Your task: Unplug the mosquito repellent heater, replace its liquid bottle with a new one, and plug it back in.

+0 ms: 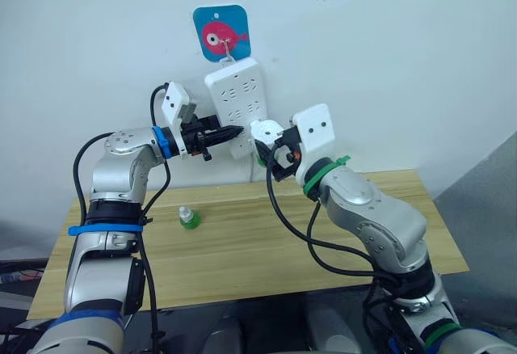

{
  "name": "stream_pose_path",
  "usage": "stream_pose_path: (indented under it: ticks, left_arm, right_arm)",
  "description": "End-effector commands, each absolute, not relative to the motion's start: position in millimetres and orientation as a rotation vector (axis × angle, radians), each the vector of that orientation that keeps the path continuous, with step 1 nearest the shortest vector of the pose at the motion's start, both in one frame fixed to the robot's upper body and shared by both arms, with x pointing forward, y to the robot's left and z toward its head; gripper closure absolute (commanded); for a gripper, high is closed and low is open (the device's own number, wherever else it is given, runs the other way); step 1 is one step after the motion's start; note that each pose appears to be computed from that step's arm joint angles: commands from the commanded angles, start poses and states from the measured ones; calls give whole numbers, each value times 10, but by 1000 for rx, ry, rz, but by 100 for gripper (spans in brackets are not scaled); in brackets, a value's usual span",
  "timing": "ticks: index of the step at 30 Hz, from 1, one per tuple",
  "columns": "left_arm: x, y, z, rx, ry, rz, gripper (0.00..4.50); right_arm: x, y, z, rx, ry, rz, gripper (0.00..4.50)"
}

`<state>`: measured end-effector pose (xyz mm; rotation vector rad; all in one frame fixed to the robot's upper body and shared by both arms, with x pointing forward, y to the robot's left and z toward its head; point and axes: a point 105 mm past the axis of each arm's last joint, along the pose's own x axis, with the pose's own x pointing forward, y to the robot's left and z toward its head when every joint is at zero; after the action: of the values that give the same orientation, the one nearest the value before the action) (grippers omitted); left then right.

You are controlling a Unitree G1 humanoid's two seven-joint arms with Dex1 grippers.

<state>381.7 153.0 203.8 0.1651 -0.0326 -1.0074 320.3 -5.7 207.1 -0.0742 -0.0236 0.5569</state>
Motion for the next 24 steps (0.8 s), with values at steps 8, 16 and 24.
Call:
stream_pose_path:
  ticks: [8,16,24]
  left_arm:
    - [3759,1383,2084,211,-55,-1073,318]
    - [3767,1386,2086,208,-57,-1068,318]
    - [3827,1457,2049,227,-56,-1023,318]
  right_arm:
    - [3289,116,2196,-55,-92,618,0]
    - [3351,151,2159,-50,-78,633,156]
    - [3217,49,2218,-67,-72,636,153]
